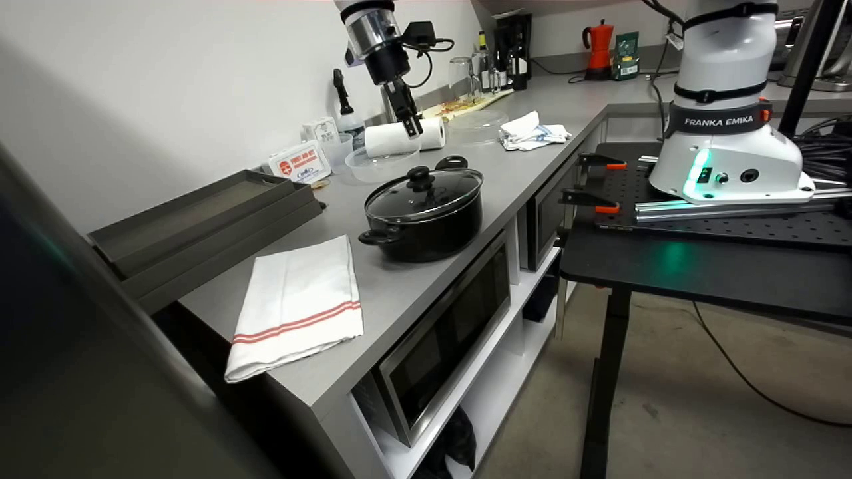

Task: Pick up the lid and put it on the counter

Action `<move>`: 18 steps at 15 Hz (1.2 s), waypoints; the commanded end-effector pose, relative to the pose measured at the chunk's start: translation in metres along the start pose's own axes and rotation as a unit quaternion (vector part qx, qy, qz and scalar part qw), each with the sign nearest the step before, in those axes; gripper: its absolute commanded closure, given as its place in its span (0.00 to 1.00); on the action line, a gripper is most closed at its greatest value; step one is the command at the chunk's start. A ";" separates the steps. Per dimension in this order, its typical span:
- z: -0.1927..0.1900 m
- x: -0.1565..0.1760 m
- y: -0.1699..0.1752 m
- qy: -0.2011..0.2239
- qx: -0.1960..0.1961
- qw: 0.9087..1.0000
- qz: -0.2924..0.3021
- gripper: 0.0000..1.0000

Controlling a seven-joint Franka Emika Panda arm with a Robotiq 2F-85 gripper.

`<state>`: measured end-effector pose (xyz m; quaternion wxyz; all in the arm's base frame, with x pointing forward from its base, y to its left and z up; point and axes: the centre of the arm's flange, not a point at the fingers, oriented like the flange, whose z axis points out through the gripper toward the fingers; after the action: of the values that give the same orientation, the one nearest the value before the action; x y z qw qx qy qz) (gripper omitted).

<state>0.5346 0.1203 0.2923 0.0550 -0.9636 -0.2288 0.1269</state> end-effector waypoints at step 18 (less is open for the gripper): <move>0.059 0.027 -0.017 -0.041 0.030 0.997 -0.061 0.00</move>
<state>0.5326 0.1457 0.2358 0.0728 -0.9444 -0.2720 0.1697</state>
